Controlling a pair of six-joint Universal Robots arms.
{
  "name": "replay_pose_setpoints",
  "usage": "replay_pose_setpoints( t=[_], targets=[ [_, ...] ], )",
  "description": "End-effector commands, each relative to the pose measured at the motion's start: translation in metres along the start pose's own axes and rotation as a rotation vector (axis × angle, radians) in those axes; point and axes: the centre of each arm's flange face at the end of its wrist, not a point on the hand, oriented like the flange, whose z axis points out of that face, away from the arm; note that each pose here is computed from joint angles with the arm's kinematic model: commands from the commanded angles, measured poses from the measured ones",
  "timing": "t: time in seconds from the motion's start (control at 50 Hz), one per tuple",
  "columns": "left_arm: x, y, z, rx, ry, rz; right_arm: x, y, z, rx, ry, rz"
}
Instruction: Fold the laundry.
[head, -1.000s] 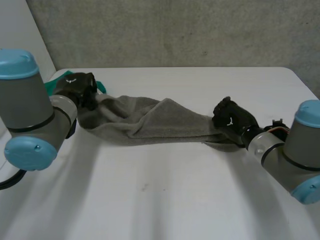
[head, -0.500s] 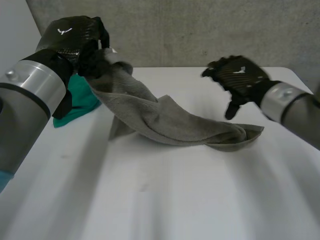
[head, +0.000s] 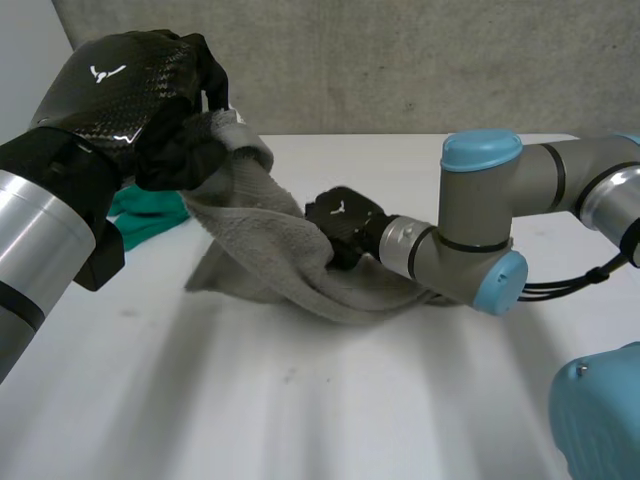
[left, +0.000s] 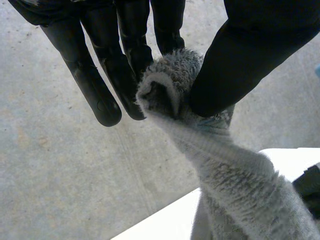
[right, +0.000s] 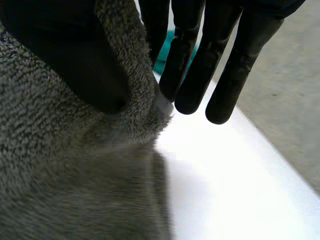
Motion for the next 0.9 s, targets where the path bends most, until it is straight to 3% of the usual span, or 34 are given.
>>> replay_pose_setpoints(
  t=[0.02,0.12,0.26,0.34,0.46,0.56,0.72,0.9],
  targets=[
    [-0.027,0.012,0.022,-0.026,-0.097,0.015,0.055,-0.047,-0.013,0.032,0.337,-0.06],
    [-0.055,0.026,0.058,-0.05,-0.183,0.01,0.086,-0.117,-0.051,0.198,0.497,-0.135],
    [-0.066,0.01,0.09,0.074,-0.245,-0.012,0.118,-0.163,-0.114,0.328,0.709,-0.207],
    [-0.073,0.01,0.108,0.127,-0.308,-0.023,0.112,-0.171,-0.138,0.342,0.734,-0.232],
    [-0.065,0.039,0.118,0.054,-0.286,-0.04,0.079,-0.142,-0.146,0.191,0.632,-0.195],
    [-0.042,0.089,0.119,-0.084,-0.231,-0.059,0.042,-0.084,-0.14,-0.044,0.471,-0.156],
    [-0.047,0.145,0.105,-0.263,-0.252,-0.049,-0.004,-0.012,-0.144,-0.356,0.274,-0.098],
    [-0.054,0.165,0.095,-0.342,-0.263,-0.035,-0.013,0.001,-0.143,-0.359,0.255,-0.029]
  ],
)
